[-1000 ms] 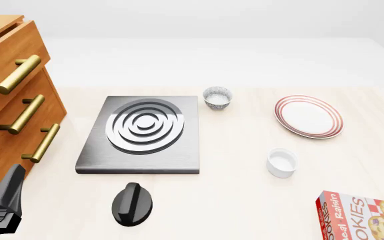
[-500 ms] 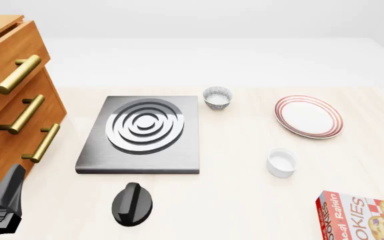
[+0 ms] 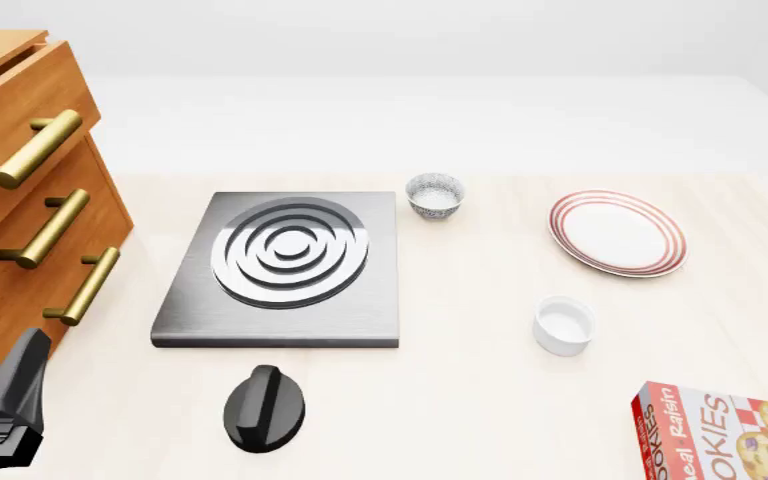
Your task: Pick the akita bowl next to the cookies box and place it on the plate.
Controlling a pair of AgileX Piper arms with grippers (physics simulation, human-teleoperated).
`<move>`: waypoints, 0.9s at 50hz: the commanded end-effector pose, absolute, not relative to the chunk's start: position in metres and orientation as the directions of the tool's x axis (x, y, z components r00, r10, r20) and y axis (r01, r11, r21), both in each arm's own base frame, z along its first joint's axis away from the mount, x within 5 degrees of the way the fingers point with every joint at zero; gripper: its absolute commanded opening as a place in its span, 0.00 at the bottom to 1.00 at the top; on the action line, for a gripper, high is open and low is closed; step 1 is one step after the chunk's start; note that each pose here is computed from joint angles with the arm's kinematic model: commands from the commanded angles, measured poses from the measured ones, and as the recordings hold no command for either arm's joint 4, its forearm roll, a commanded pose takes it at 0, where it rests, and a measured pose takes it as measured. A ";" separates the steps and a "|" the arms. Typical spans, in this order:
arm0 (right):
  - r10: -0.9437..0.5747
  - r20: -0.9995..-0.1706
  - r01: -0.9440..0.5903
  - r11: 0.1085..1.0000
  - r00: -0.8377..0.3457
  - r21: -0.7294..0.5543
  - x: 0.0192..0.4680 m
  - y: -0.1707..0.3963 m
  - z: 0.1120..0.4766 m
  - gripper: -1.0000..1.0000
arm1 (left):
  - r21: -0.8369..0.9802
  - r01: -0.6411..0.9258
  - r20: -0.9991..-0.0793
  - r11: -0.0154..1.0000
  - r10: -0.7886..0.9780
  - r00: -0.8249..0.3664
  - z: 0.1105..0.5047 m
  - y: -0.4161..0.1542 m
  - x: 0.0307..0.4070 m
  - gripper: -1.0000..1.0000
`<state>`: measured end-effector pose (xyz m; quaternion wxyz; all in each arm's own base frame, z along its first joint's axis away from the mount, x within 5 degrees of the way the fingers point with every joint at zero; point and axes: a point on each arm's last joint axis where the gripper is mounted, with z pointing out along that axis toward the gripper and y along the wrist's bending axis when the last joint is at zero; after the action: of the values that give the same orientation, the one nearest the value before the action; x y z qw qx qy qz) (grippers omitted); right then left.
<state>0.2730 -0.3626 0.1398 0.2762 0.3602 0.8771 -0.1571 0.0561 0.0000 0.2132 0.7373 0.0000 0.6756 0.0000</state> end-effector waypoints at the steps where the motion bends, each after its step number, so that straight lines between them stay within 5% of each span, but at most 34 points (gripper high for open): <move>1: 0.540 -0.565 0.703 0.704 -0.623 -0.102 0.269 -0.362 0.130 0.00 | 0.000 0.000 -0.996 1.000 0.000 0.087 0.213 0.000 0.056 1.00; 45: 0.533 -0.622 0.707 0.706 -0.574 -0.047 0.286 -0.323 0.196 0.00 | 0.000 0.000 -0.996 1.000 0.000 0.087 0.213 0.000 0.056 1.00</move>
<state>0.2826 -0.3331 0.1784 0.2838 0.3535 0.8788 -0.1492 0.0561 0.0000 0.2132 0.7373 0.0000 0.6756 0.0000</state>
